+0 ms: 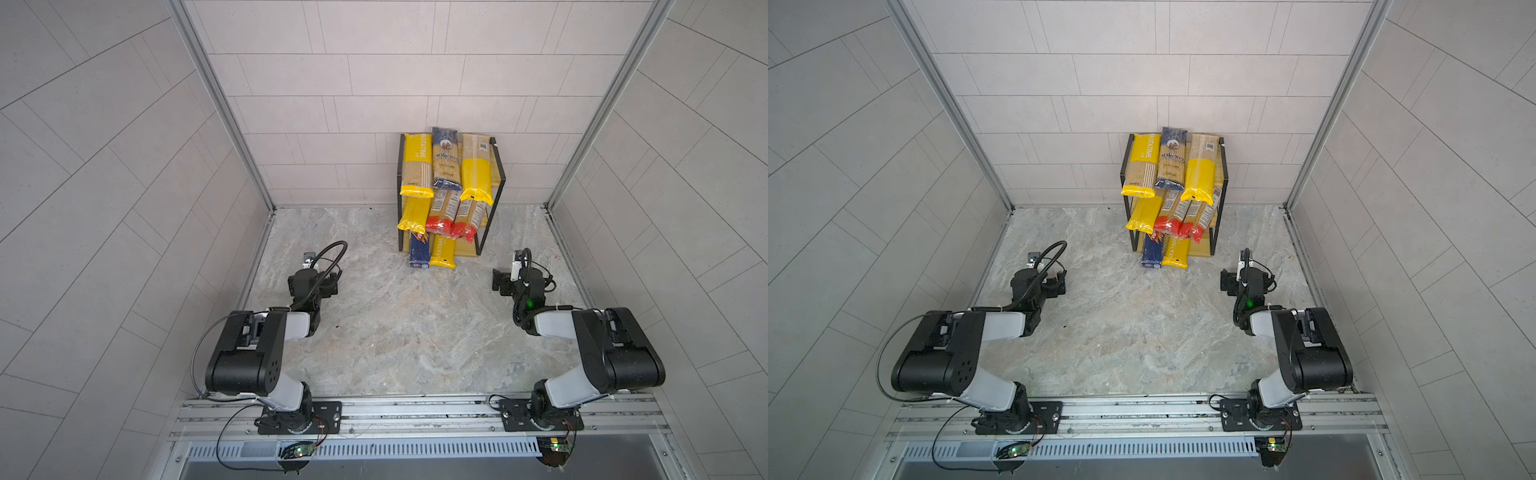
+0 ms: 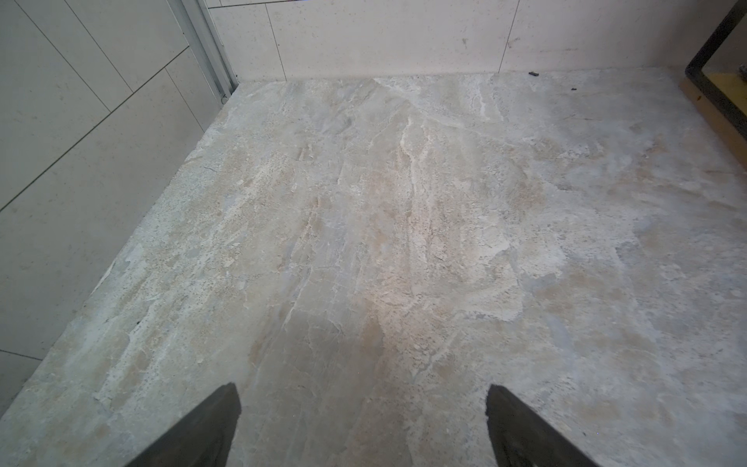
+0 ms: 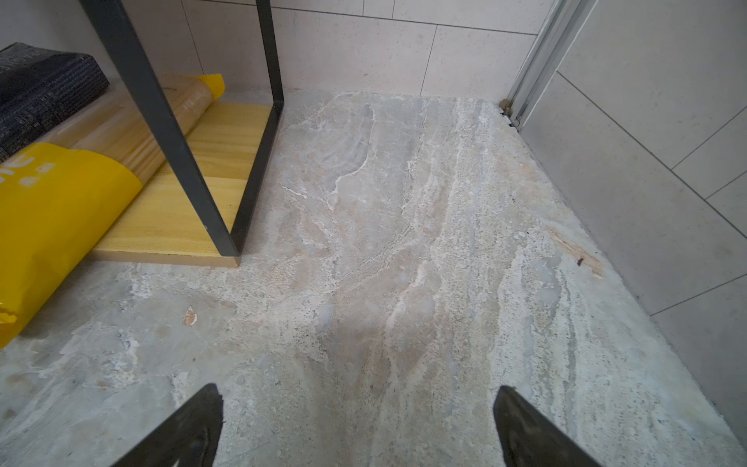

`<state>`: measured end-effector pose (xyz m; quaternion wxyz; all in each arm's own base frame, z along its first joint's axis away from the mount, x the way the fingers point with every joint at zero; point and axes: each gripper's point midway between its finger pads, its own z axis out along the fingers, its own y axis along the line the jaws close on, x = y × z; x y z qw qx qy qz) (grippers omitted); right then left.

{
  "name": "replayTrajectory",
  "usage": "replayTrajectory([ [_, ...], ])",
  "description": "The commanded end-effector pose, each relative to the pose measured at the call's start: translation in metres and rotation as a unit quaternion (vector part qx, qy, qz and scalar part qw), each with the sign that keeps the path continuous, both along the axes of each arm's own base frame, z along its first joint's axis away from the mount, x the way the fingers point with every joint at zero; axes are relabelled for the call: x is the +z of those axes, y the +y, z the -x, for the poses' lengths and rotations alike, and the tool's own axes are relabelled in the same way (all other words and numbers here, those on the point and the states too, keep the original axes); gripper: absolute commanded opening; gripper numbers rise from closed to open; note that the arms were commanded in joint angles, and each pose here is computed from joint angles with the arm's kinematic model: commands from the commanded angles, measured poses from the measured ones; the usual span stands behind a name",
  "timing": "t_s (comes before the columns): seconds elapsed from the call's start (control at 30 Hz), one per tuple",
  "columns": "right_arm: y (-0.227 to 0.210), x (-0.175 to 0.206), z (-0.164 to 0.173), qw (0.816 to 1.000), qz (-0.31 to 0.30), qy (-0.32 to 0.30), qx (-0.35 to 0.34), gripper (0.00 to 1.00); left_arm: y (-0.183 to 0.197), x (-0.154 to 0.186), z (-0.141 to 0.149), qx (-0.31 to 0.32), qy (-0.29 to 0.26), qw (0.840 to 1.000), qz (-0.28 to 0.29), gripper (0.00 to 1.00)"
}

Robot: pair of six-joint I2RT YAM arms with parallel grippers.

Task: Arrange pasta packages on shelves
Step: Reset both arms

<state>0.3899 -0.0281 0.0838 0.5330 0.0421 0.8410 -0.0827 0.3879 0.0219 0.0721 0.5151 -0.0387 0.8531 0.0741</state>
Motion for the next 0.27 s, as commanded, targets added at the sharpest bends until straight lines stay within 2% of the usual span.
replayTrajectory([
  [0.0,0.0002,0.0027,-0.0015,1.0,0.009,0.0,0.001,0.99,0.0031,0.0078,-0.0071,0.004,-0.009,1.0,0.007,1.0],
  [0.23,-0.0001,0.003,-0.0016,1.0,0.009,0.0,0.0,0.99,0.0025,0.0107,-0.0062,0.001,-0.014,1.0,0.005,1.0],
])
